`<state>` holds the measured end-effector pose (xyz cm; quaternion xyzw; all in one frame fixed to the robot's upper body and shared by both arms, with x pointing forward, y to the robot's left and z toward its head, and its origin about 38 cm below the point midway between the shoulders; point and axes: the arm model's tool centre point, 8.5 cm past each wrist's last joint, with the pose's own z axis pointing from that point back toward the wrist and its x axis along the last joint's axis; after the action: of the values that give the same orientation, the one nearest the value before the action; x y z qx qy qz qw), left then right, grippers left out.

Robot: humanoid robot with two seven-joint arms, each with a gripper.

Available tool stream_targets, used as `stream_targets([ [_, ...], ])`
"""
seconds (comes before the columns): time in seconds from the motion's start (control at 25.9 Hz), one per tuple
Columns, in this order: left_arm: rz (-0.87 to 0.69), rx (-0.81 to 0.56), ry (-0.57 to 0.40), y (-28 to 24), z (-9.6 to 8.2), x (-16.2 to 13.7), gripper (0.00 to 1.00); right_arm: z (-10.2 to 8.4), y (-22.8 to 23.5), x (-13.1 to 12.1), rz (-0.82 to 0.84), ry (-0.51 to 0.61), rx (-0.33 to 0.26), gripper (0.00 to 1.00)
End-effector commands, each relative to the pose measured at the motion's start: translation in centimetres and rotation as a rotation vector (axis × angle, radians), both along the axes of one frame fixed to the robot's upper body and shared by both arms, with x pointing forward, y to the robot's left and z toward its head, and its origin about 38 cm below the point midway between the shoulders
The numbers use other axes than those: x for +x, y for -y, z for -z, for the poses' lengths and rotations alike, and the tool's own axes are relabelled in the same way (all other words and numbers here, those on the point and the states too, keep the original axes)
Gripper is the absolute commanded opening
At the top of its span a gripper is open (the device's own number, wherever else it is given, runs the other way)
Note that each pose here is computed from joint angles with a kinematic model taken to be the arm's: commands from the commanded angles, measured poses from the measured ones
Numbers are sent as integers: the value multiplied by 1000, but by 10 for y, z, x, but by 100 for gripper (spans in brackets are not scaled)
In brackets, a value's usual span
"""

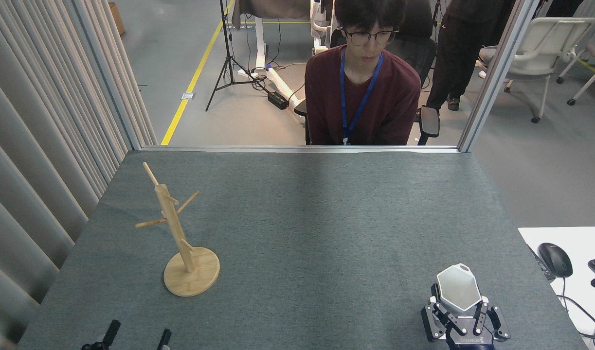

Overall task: Hang cup on storage rack
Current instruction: 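Reach the right gripper to the white hexagonal cup and grasp it, then carry the cup with the right gripper toward the left gripper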

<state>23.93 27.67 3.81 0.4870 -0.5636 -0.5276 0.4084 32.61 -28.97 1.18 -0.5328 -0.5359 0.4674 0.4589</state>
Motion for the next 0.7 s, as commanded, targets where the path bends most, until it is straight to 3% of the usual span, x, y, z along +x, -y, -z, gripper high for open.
stream_targets([
  [0.0, 143, -18, -24, 49, 7, 3, 99, -28, -52, 12, -138, 80, -24, 47],
  [0.12, 307, 48, -44, 107, 16, -4, 99, -42, -119, 20, -252, 129, -35, 47],
  [0.27, 383, 159, -95, 135, 42, -7, 99, -55, -189, 5, -357, 169, -49, 47],
  [0.42, 368, 214, -76, 141, 41, 7, 99, -57, -228, -13, -426, 172, -43, 47],
  [0.66, 354, 221, -85, 143, 38, 19, 99, -49, -250, -33, -481, 149, -57, 48],
])
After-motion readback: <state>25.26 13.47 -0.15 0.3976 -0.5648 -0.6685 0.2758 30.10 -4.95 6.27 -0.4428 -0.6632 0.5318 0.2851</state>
